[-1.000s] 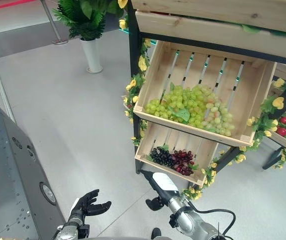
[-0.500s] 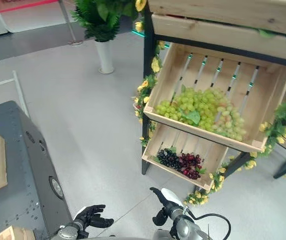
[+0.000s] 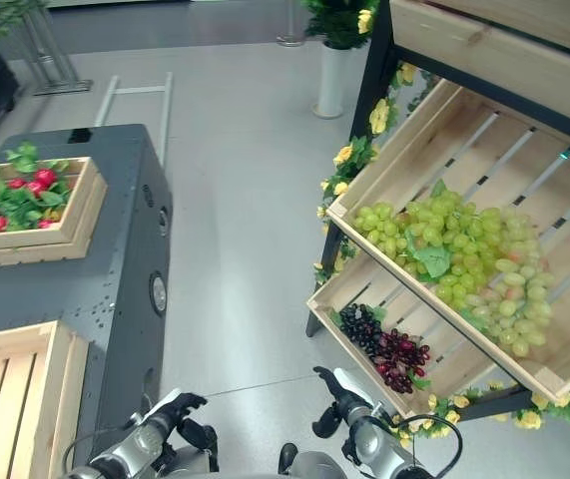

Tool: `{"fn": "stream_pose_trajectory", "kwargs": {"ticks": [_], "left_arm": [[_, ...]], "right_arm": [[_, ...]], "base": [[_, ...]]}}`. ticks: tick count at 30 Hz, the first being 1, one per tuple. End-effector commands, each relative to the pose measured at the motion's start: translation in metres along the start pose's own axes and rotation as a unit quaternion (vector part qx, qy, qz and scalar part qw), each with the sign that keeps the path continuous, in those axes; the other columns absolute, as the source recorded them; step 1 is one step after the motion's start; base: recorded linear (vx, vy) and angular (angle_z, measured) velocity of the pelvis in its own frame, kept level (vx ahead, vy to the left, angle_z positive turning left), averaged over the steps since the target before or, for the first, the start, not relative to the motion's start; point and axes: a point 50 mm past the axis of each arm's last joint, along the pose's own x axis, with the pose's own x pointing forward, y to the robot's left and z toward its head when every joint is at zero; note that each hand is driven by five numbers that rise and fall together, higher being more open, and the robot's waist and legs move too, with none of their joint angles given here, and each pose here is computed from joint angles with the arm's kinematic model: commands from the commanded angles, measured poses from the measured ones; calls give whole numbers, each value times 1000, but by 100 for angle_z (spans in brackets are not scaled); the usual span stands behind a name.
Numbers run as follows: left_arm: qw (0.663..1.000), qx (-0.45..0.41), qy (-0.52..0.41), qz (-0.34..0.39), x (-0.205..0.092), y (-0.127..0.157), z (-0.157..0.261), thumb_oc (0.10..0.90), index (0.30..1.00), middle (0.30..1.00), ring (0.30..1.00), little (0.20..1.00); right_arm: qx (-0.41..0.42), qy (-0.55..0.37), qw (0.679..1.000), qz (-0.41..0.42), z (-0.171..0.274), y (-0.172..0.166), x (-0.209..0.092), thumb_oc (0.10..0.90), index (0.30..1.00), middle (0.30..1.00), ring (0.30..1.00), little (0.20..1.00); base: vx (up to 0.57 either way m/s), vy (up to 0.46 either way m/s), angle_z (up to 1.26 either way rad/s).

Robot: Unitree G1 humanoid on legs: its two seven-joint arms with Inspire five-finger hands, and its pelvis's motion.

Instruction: Pick up the fruits from the basket on one side to the basket on the other side

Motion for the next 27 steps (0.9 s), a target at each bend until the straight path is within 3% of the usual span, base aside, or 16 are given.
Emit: {"fn": "stream_pose_trajectory", "kwargs": {"ticks": [1,8,17,27], "left_arm": [[998,-60,-7,4,1,-3,7,800,900,900,900,900],[998,-39,16,-46,-2,-21,-6,800,900,900,900,900],[996,-60,57,-35,-9,-22,-34,800,900,900,900,900],[968,-222,113,34,-14,-4,-59,800,900,900,900,900]], "right_arm": [[25,-54,997,-56,22,-34,10,800,900,900,900,900],[55,-45,996,-57,24,-17,9,800,900,900,900,900],[53,-64,996,-41,37,-8,12,800,900,900,900,900],[60,-37,998,-2,32,11,12,800,900,900,900,900]], "base": [[-104,-29,21],[-162,2,30],[-252,26,14],[-127,-167,2]]}}
